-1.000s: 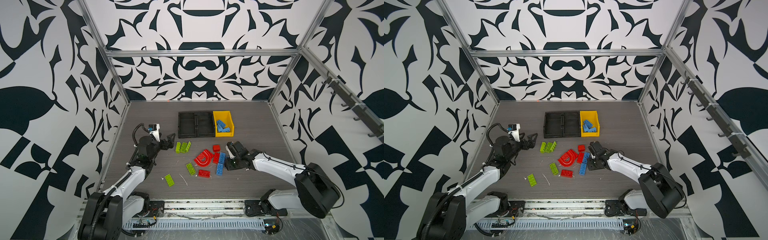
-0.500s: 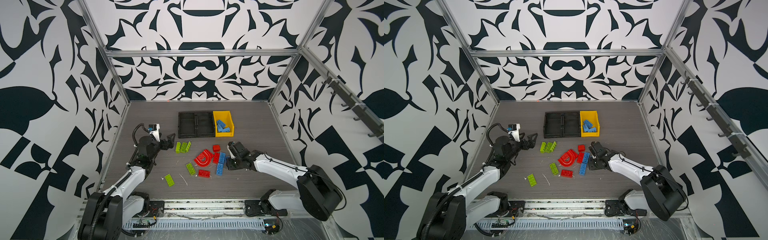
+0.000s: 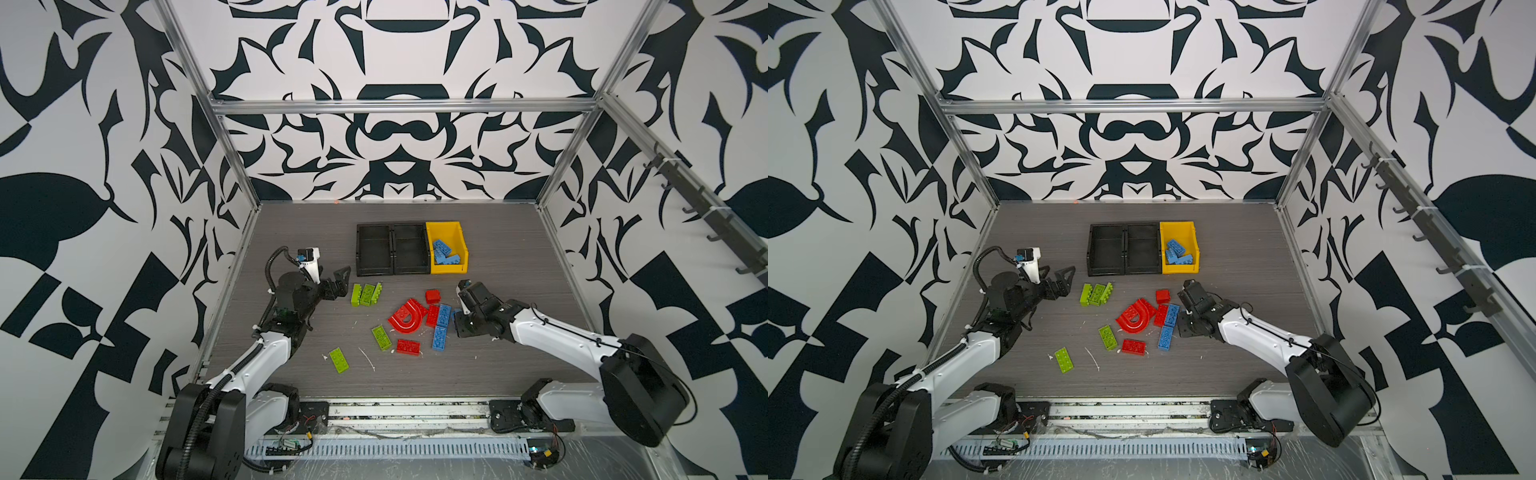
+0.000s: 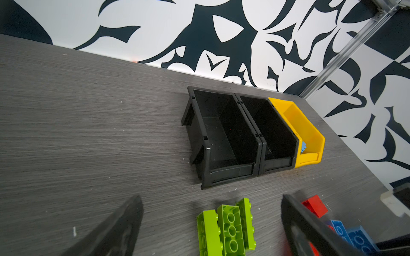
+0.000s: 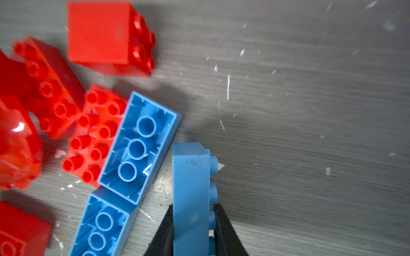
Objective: Sort the legos into containers by color
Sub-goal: Pick up the lego from the center of the table, then place the lego in the container.
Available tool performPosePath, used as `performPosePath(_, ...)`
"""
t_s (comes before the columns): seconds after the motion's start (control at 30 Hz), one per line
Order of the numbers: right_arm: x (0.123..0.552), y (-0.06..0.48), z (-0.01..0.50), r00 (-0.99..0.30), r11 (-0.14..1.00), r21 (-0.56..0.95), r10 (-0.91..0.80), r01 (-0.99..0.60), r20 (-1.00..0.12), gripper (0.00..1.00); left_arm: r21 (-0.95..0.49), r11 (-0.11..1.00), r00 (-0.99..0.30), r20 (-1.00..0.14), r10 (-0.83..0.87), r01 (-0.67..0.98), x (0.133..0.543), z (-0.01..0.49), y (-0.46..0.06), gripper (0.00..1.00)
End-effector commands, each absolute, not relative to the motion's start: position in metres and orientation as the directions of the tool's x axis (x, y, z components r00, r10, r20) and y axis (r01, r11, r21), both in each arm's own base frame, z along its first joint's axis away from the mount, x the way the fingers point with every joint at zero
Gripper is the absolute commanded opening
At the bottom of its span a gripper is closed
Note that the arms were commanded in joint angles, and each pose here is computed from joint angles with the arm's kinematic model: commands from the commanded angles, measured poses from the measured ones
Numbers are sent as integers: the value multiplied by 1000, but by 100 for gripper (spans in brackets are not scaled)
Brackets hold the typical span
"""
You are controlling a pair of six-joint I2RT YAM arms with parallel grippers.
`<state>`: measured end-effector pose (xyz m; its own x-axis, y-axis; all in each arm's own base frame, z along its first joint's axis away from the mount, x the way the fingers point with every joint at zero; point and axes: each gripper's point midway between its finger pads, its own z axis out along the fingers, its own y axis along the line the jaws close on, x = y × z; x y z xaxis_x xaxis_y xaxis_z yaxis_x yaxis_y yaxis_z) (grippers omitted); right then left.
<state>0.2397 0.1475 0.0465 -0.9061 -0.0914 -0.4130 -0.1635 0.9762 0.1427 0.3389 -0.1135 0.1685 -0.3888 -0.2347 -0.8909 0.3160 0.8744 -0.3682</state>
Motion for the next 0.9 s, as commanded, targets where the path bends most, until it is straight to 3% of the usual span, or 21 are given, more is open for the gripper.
performPosePath(0.0, 265, 149, 82, -852, 977, 130, -80, -171, -518, 28, -368, 878, -396, -888, -234, 307, 336, 161, -112, 99)
performPosePath(0.23, 299, 152, 117, -792, 972, 132, -74, -192, -605, 27, -370, 877, -397, -887, -236, 306, 336, 161, -112, 99)
performPosePath(0.47, 360, 147, 149, -693, 971, 171, 10, -165, -721, 27, -375, 874, -399, -885, -239, 308, 336, 160, -113, 99)
performPosePath(0.87, 438, 143, 141, -692, 984, 95, -39, -154, -721, 27, -368, 878, -391, -890, -236, 306, 335, 160, -111, 100)
